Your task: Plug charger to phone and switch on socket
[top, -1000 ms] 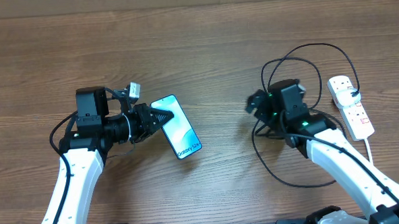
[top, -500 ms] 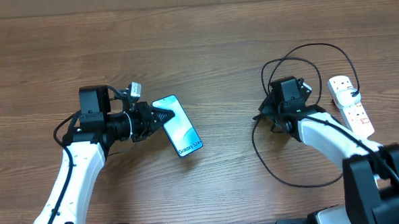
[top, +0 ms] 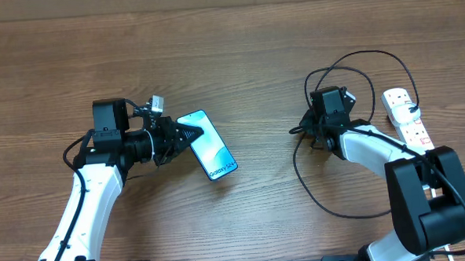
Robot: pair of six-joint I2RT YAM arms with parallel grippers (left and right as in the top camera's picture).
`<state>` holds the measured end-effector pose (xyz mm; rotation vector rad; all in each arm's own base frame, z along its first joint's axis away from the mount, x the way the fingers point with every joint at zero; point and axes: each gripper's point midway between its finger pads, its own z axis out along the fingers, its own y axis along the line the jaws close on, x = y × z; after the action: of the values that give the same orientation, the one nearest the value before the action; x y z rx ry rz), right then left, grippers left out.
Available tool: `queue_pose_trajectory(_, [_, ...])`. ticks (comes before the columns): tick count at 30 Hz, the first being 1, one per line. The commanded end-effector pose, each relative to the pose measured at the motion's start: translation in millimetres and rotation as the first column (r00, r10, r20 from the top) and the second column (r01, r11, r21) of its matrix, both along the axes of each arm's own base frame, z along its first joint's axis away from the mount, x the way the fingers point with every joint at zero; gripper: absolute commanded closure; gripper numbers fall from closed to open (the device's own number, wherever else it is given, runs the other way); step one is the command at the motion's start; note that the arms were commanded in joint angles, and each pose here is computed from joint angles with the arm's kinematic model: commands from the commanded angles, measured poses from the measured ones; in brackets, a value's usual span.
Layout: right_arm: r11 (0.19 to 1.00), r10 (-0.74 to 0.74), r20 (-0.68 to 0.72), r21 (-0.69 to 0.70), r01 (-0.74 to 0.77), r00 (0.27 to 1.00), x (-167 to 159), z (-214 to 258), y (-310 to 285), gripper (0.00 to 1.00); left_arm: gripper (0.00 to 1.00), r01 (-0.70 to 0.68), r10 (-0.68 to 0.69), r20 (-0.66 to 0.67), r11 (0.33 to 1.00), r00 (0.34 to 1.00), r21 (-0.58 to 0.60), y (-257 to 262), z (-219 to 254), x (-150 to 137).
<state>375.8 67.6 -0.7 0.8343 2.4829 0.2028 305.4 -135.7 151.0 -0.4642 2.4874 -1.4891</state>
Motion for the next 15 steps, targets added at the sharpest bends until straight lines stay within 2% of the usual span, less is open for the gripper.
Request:
queue_pose_trajectory(1, [0.999,0.038,-0.081,0.009,-0.038,0.996,-15,-21,3,0.96,0.96,-0.009,0.007,-0.027,0.998,1.0,-0.062,-5,14,3])
queue_pose_trajectory(5, [0.975,0.206,-0.046,0.098,-0.201,0.977,-14,2,30,0.96,0.96,-0.011,0.011,0.006,0.998,1.0,-0.065,-4,18,8])
queue_pose_trajectory(9, [0.931,0.336,0.02,0.142,-0.336,0.942,-17,51,48,0.96,0.96,-0.024,0.027,0.033,0.995,0.999,-0.095,-4,28,17])
queue_pose_trajectory(13, [0.805,0.556,0.117,0.171,-0.568,0.823,-43,115,73,0.96,0.96,0.075,-0.037,0.205,0.981,0.978,-0.181,-5,59,25])
queue_pose_trajectory(15, [0.692,0.662,0.196,0.213,-0.69,0.723,-71,149,90,0.96,0.96,0.16,-0.086,0.309,0.962,0.947,-0.222,-4,76,26])
